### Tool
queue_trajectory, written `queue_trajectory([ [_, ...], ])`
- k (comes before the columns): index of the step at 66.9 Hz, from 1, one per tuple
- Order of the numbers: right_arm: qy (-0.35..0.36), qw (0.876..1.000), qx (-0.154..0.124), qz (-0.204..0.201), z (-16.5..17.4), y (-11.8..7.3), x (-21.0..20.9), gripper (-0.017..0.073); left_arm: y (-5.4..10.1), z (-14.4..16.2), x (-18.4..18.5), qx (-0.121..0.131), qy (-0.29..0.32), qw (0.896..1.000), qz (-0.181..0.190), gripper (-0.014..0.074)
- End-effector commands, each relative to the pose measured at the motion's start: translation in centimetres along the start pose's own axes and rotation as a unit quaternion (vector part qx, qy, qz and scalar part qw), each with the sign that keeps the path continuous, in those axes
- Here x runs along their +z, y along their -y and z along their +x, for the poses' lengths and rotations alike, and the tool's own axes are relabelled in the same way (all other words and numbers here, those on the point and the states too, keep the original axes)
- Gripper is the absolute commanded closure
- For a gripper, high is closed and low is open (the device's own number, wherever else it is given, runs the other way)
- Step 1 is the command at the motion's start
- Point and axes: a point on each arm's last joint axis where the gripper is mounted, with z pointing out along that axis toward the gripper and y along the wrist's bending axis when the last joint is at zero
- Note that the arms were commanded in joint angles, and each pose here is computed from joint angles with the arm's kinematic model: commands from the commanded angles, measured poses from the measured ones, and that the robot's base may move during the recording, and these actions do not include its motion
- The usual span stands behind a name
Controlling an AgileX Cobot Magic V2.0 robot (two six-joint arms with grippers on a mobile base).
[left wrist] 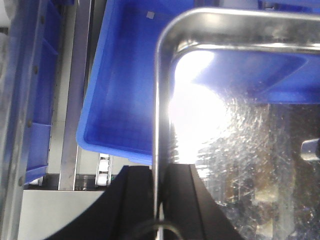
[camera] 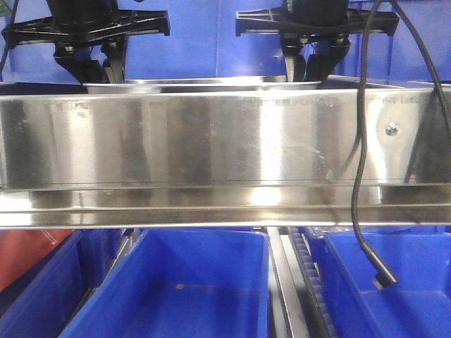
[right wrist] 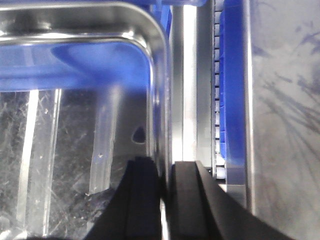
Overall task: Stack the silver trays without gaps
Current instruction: 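Lift the silver tray with both grippers up off the shelf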
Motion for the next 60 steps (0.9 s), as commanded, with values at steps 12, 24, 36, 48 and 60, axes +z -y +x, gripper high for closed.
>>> queue_trajectory([
  [12,0.053,0.998,0.007,-0.02,-0.9,-0.2,-3.3,0.0583,-0.1,-0.1,-2.2,-0.002,0.022,1.0,0.014,0.0605],
  [24,0.093,0.995,0.01,-0.047,0.1,-0.9,-7.9,0.0583,-0.9,0.6,-6.9,-0.002,0.054,0.998,0.02,0.061],
  [36,0.149,0.989,0.007,0.011,2.6,-2.0,-11.3,0.0583,-0.3,2.4,-11.7,-0.002,0.108,0.994,0.018,0.061],
  [48,0.153,0.988,-0.034,-0.008,6.0,-3.9,-13.7,0.0583,0.6,5.5,-14.6,-0.001,0.14,0.99,0.033,0.061],
  [60,0.154,0.987,-0.041,-0.021,9.7,-4.6,-14.8,0.0583,1.0,9.8,-15.1,0.003,0.129,0.99,0.049,0.061],
])
